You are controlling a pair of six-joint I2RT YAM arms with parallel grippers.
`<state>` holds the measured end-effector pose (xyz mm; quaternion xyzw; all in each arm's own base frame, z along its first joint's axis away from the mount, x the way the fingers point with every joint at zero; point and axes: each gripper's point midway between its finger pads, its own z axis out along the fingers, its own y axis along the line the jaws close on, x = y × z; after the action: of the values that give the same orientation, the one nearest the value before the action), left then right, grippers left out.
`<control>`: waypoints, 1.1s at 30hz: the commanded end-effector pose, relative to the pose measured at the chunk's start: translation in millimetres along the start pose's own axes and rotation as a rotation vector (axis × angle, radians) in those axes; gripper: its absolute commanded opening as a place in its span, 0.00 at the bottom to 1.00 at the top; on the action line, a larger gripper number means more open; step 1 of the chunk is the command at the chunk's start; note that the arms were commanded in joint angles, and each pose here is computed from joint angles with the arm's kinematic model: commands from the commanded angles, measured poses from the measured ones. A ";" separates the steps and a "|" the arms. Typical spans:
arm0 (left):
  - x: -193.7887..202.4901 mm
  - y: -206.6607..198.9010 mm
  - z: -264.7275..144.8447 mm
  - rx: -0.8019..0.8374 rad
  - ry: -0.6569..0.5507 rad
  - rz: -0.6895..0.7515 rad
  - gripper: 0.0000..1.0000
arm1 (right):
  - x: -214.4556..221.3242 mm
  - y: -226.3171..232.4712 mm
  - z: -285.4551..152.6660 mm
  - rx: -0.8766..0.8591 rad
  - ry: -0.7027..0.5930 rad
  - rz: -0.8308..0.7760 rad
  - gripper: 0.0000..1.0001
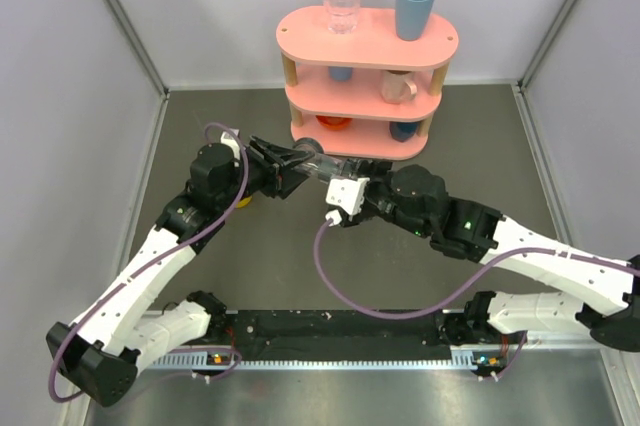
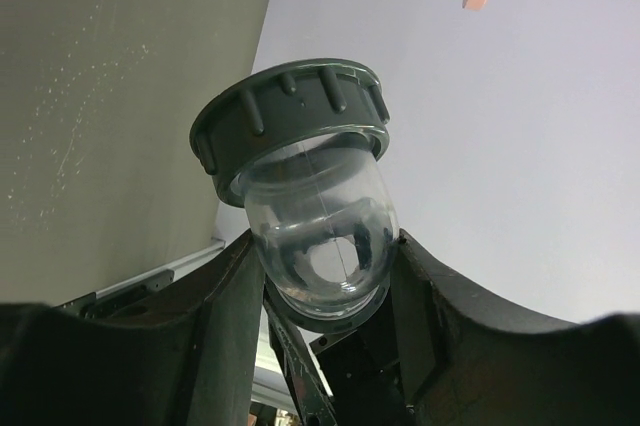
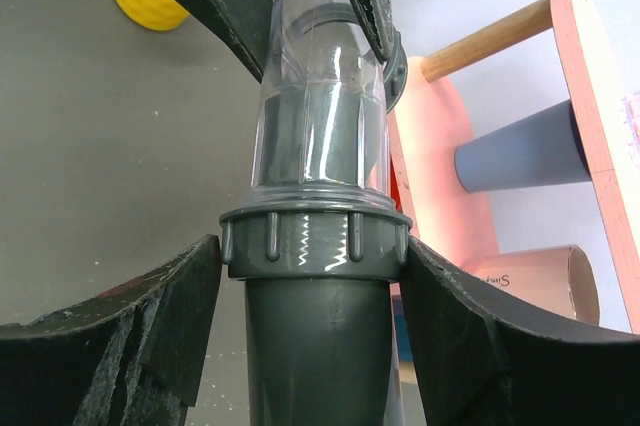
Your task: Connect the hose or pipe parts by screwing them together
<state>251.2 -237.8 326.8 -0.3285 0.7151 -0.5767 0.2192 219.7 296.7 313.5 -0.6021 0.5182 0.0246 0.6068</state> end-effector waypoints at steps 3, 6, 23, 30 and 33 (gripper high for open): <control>17.5 -62.6 -21.6 0.188 0.049 0.019 0.00 | -17.0 -17.7 4.8 0.048 -0.036 0.053 0.68; 20.6 -62.9 -21.6 0.183 0.055 0.014 0.00 | -18.5 -13.8 11.2 0.032 -0.035 0.063 0.67; 30.0 -58.0 -24.6 0.256 0.082 0.154 0.00 | -29.8 -11.3 14.7 -0.051 -0.088 0.290 0.00; 36.1 -48.0 -24.1 0.329 0.112 0.212 0.00 | -26.0 -3.9 11.3 -0.137 -0.110 0.423 0.00; 37.1 -46.8 -24.2 0.329 0.111 0.258 0.00 | -24.9 0.3 9.9 -0.161 -0.114 0.441 0.00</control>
<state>252.2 -237.3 320.3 -0.2813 0.7053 -0.5874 0.2800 231.0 298.9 299.2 -0.5342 0.6201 0.1456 0.5559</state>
